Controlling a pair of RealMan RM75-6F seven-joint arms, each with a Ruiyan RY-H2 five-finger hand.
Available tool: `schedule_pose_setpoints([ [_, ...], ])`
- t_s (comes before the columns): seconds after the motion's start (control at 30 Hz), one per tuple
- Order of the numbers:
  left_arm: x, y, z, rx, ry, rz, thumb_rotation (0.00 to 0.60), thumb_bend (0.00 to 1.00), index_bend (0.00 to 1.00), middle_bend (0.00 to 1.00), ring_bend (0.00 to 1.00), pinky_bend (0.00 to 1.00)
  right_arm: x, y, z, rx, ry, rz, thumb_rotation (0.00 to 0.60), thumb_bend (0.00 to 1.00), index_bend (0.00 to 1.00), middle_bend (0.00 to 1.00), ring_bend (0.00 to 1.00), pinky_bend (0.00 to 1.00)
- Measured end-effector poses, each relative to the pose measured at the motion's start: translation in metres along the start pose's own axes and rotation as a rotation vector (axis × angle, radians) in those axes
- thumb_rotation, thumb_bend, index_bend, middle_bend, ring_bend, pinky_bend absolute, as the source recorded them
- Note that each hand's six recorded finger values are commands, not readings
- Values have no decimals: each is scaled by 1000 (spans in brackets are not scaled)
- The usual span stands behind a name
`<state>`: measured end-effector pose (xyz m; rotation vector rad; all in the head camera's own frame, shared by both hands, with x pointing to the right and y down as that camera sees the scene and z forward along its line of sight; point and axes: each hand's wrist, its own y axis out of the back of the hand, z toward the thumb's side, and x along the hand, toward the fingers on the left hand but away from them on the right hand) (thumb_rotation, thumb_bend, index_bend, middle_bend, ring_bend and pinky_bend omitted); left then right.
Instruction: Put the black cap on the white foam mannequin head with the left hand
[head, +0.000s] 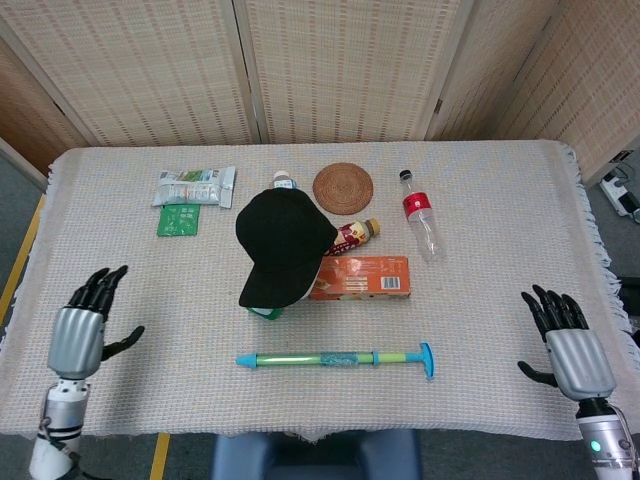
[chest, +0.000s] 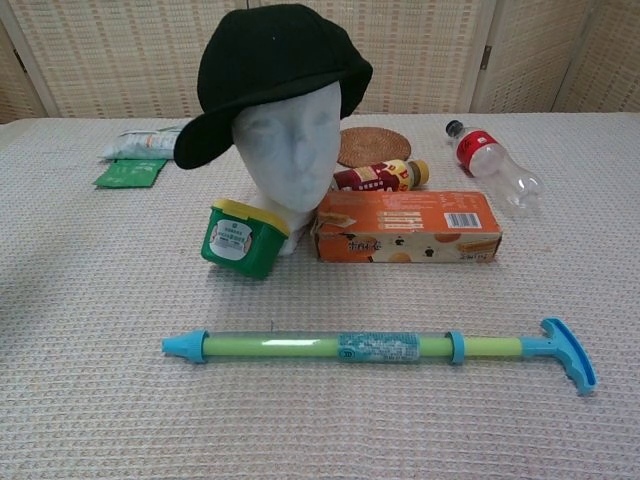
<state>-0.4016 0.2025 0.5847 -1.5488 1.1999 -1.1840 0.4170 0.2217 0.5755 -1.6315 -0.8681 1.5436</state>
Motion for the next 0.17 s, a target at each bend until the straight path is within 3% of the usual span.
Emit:
schedule_pose_setpoints([
  [0.07, -17, 8, -31, -12, 112, -28, 600, 158, 185, 234, 147, 302, -2, 2, -2, 1, -16, -15, 600, 95, 0, 0, 0, 0],
  [0.17, -30, 11, -55, -16, 202, -57, 600, 159, 204, 229, 131, 283, -5, 7, -6, -6, -37, -45, 600, 95, 0, 0, 0, 0],
])
